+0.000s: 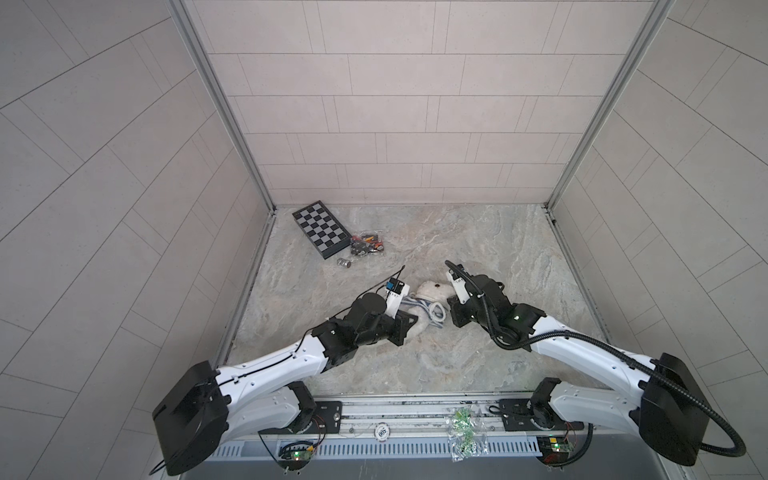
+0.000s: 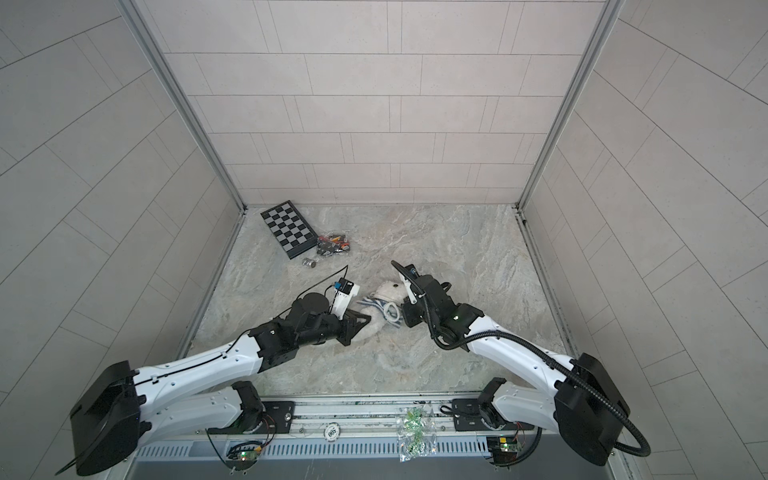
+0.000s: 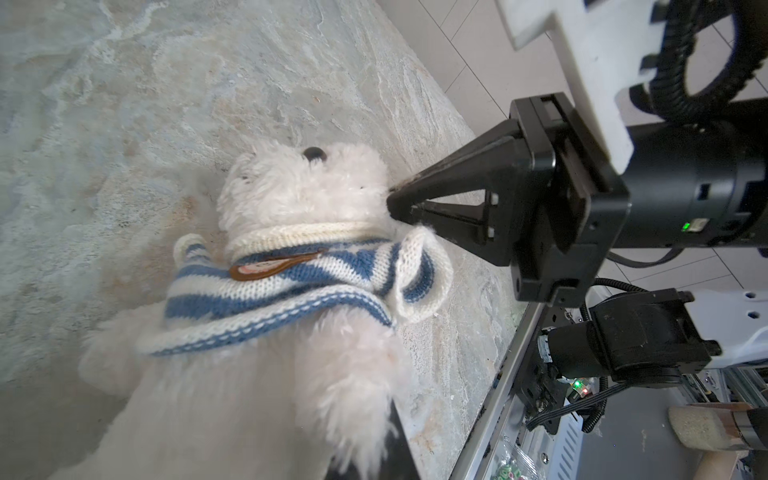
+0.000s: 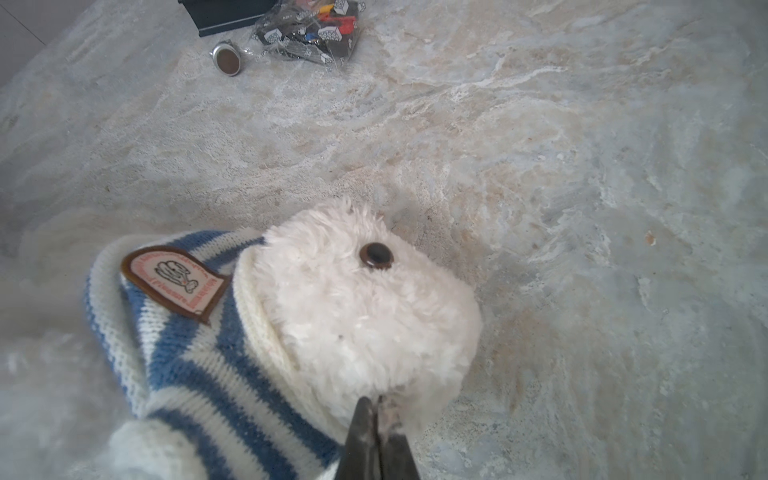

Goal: Dress the teddy bear

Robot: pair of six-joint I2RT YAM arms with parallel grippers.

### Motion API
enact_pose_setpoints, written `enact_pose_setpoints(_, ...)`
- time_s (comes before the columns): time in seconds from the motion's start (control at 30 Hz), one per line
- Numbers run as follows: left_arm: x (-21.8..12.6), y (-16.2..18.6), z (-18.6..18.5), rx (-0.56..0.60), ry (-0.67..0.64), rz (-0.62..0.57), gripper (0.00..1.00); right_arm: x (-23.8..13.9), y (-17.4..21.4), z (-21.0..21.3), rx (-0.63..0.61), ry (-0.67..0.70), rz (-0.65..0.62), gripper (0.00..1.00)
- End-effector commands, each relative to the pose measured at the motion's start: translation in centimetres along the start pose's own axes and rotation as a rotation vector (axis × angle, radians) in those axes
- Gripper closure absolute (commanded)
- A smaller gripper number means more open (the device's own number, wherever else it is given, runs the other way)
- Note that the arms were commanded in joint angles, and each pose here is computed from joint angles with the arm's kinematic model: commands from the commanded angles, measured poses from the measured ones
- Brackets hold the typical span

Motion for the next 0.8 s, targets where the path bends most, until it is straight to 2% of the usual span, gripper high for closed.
enact_pose_setpoints(0.0, -1.5, -1.4, -0.7, 0.03, 0.028, -0.034, 1.0, -2.3, -0.6, 0.5, -0.035, 0.058, 0.01, 0.98)
enact_pose_setpoints(0.07, -1.9, -1.5, -0.7, 0.034, 0.041, -0.021, 1.0, -3.3, -0.7, 1.2, -0.057, 0.057, 0.016, 0.94)
enact_pose_setpoints(0.23, -2.1, -1.3, -0.9, 0.068, 0.07, 0.045, 1.0, -4.5, -0.1, 2.0, -0.083, 0.03, 0.025, 0.69)
enact_pose_setpoints(0.4, -2.1, -0.9, -1.0, 0.096, 0.089, 0.108, 1.0, -4.7, 0.5, 2.0, -0.138, 0.032, 0.036, 0.54)
enact_pose_setpoints(0.57, -2.1, -0.7, -1.3, 0.092, 0.124, 0.123, 1.0, -4.8, 0.6, 2.6, -0.262, 0.015, -0.002, 0.45)
enact_pose_setpoints(0.77, -2.0, -0.7, -1.4, 0.092, 0.136, 0.136, 1.0, -4.8, 0.7, 2.9, -0.435, 0.016, -0.096, 0.44)
Point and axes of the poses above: each gripper's point midway between its finger pads, its own x axis out along the fingers, its own z axis along the line the jaws close on, y = z × x, the point moved 9 cm from there along -x, back along the fingers, and after that the axes turned 12 degrees about -x, right-handed, at the moved point
